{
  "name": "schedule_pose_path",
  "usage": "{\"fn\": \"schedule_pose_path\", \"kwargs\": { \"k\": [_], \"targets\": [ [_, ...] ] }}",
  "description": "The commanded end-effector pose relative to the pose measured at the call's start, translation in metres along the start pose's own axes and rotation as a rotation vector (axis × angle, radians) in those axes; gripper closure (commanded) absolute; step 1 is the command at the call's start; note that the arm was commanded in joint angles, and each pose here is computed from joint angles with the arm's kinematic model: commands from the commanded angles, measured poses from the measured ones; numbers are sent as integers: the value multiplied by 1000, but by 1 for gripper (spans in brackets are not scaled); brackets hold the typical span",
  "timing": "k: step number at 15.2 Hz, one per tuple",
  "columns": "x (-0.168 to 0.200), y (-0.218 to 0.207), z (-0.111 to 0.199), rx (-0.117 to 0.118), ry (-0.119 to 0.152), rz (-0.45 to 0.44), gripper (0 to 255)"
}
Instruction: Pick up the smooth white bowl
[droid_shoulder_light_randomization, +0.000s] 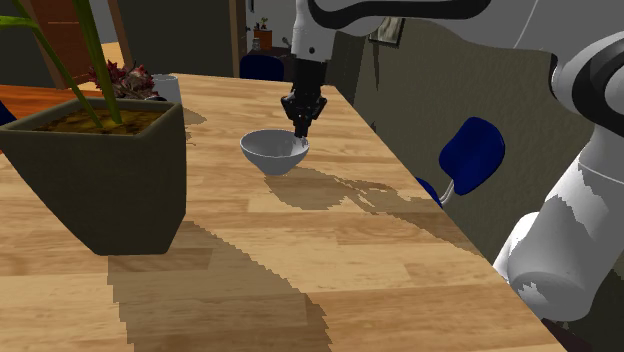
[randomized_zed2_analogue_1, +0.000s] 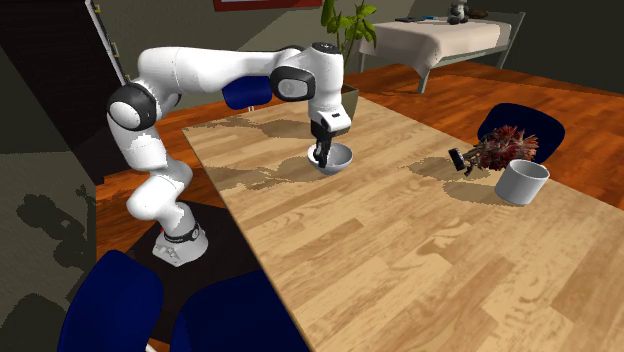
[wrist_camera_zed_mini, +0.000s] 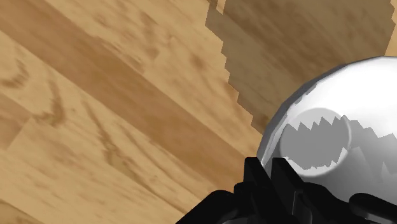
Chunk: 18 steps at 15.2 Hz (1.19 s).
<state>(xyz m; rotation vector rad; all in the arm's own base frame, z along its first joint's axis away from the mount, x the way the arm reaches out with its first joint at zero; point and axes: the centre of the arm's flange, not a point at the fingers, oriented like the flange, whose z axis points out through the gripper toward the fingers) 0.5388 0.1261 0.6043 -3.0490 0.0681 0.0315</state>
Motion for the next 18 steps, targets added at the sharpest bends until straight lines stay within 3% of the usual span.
{"fn": "schedule_pose_path", "kwargs": {
  "k": [1, 18],
  "targets": [
    [0, 0, 1, 0, -1, -1, 255],
    [-2, -8, -79, 0, -1, -1, 255]
  ]
}}
